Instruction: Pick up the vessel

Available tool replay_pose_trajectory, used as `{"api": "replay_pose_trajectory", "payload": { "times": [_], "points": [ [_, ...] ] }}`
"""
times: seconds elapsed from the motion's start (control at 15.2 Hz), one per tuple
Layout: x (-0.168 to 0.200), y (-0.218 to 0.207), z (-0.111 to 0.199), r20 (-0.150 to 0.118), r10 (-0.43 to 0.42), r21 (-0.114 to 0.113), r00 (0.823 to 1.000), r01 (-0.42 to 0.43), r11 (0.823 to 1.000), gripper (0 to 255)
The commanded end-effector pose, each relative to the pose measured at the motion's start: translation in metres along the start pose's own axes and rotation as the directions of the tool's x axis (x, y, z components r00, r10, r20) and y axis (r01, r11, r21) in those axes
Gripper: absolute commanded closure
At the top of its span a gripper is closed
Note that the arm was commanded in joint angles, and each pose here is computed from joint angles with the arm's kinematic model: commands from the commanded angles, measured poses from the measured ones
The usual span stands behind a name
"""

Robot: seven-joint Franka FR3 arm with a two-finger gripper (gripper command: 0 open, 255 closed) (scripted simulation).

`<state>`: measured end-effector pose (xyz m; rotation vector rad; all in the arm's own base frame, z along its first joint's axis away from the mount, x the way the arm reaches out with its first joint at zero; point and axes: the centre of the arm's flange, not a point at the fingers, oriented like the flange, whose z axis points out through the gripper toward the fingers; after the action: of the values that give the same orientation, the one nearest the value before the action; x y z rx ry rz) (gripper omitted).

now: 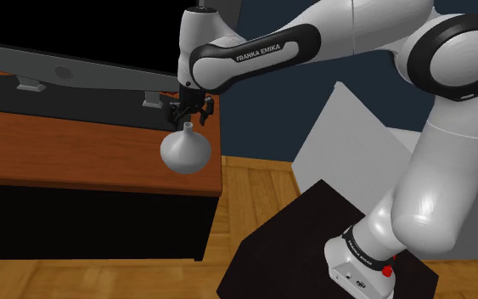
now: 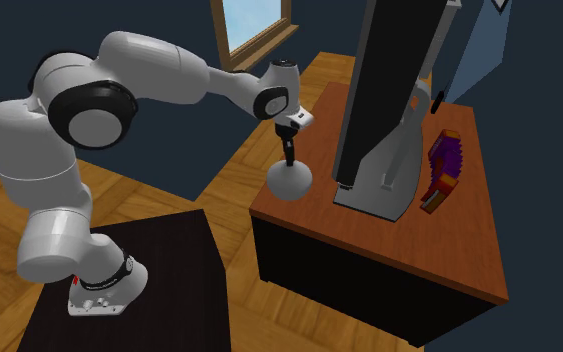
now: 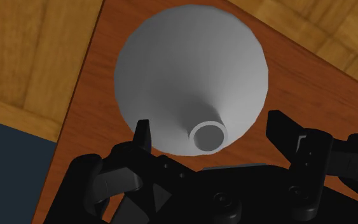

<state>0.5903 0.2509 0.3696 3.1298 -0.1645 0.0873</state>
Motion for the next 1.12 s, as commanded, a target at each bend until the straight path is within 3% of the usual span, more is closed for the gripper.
{"api": "replay_pose_trajectory", "payload": {
  "times": [0.0, 0.13, 0.2, 0.79, 1.06],
  "points": [
    [0.000, 0.001, 0.013, 0.000, 0.000, 0.000, 1.000, 0.000, 1.000, 0],
    [0.000, 0.001, 0.013, 0.000, 0.000, 0.000, 1.000, 0.000, 1.000, 0],
    [0.000, 0.000, 0.013, 0.000, 0.000, 0.000, 1.000, 0.000, 1.000, 255],
    [0.000, 0.001, 0.013, 0.000, 0.000, 0.000, 1.000, 0.000, 1.000, 255],
    [0.001, 0.001, -0.008, 0.000, 0.000, 0.000, 1.000, 0.000, 1.000, 255]
  ]
}}
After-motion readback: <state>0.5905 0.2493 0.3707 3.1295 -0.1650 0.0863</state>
